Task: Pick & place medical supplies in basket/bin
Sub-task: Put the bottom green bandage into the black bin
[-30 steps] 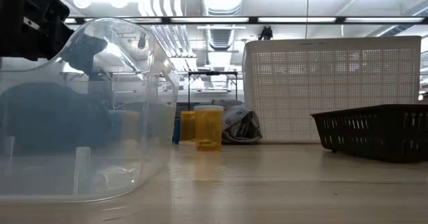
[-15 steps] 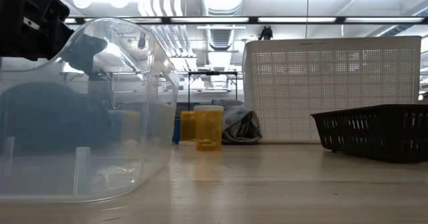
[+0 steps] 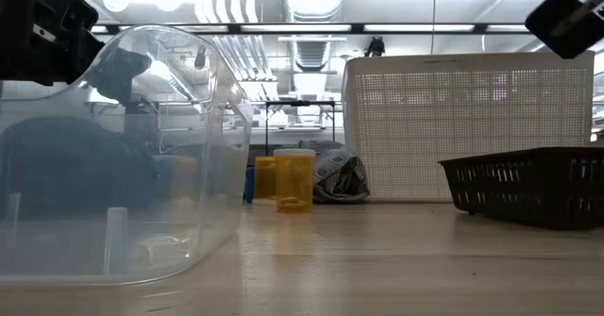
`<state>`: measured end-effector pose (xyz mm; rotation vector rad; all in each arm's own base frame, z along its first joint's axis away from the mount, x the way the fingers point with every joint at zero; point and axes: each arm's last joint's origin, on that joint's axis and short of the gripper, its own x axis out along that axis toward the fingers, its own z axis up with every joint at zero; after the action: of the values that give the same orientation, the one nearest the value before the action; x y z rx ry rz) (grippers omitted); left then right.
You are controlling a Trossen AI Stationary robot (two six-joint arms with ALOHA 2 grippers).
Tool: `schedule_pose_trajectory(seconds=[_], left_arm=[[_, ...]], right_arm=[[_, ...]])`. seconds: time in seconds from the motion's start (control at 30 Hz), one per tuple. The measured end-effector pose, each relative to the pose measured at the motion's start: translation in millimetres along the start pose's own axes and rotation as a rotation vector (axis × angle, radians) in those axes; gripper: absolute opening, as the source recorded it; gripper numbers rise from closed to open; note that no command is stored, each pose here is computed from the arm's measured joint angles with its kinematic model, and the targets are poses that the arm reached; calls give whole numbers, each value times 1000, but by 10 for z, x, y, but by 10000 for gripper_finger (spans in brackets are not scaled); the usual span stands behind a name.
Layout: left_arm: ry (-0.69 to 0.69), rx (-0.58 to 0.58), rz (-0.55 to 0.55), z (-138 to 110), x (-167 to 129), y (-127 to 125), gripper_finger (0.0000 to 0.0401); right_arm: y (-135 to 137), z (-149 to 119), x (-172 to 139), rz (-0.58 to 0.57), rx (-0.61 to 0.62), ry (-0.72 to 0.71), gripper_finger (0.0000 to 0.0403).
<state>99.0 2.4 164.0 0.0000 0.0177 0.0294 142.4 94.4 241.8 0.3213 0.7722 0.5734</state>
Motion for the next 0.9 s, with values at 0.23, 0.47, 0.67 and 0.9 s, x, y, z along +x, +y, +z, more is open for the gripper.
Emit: schedule_pose_trajectory(seconds=[0.23,0.47,0.67,0.9], left_arm=[[0,0,0,0,0,0,26],[0,-1,0,0,0,0,26],[0,-3,1,0,0,0,26],[0,-3,0,0,0,0,26]], right_arm=[[289,246,70,-28,-33,126,34],[598,476,110,-176,-102,242,34],[730,678,227,-180,-114,257,34],[765,665,343,-353,-124,428,34]])
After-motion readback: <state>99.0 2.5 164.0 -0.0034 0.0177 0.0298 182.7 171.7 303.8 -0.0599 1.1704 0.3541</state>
